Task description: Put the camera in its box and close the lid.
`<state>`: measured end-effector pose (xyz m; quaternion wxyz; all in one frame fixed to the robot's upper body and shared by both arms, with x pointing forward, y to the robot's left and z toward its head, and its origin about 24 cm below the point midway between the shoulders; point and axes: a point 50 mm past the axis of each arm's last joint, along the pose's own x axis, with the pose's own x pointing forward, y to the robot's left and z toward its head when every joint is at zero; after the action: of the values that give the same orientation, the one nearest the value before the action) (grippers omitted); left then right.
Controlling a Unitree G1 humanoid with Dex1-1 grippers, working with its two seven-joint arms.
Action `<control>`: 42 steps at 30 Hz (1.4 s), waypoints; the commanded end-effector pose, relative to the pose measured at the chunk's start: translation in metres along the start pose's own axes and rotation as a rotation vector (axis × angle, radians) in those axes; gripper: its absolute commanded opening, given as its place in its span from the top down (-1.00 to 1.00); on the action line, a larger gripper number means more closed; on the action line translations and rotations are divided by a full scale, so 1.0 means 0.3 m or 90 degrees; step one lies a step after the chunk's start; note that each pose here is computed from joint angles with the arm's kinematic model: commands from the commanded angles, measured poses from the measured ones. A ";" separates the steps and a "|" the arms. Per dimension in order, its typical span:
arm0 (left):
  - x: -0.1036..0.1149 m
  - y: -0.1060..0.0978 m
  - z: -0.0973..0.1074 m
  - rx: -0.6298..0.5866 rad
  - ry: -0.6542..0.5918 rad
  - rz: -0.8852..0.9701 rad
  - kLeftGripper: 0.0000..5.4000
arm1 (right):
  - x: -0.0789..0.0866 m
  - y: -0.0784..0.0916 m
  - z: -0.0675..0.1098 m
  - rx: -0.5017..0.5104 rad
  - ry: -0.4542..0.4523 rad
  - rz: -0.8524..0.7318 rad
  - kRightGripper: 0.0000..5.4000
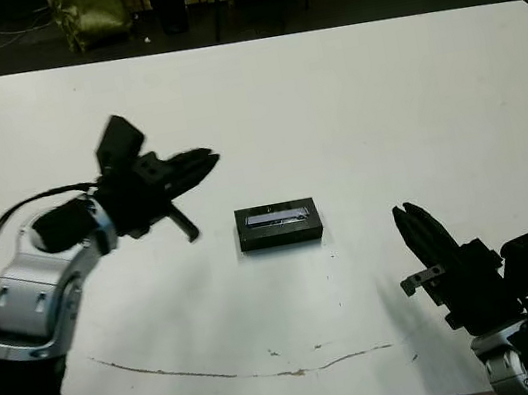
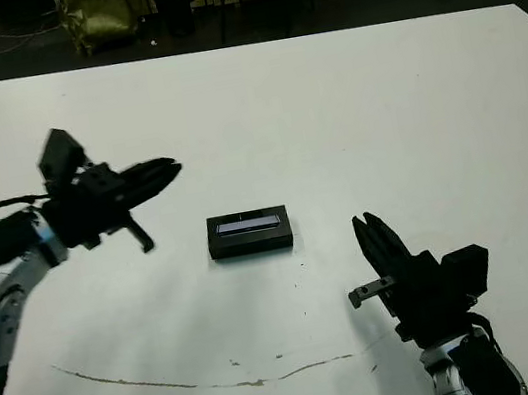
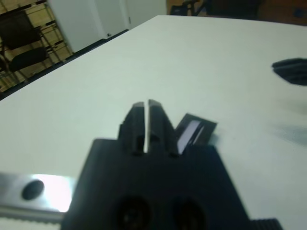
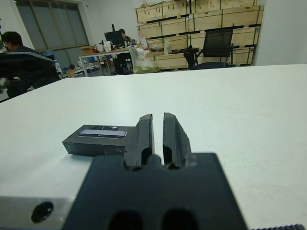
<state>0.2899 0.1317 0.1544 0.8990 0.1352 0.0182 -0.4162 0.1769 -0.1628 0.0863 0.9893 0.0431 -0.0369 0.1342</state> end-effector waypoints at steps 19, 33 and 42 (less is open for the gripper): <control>0.218 -0.258 -0.278 -0.223 0.141 0.139 0.99 | -0.010 -0.008 -0.018 -0.008 0.033 -0.011 1.00; 0.180 -0.312 -0.416 -0.261 0.241 0.156 0.99 | -0.008 -0.001 -0.017 -0.005 0.027 0.000 1.00; 0.155 -0.306 -0.438 -0.275 0.270 0.170 0.99 | -0.008 0.003 -0.018 0.013 0.020 0.006 1.00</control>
<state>0.2843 0.0523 0.0532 0.9513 0.0219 0.1389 -0.2745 0.1768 -0.1610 0.0859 0.9881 0.0443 -0.0347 0.1428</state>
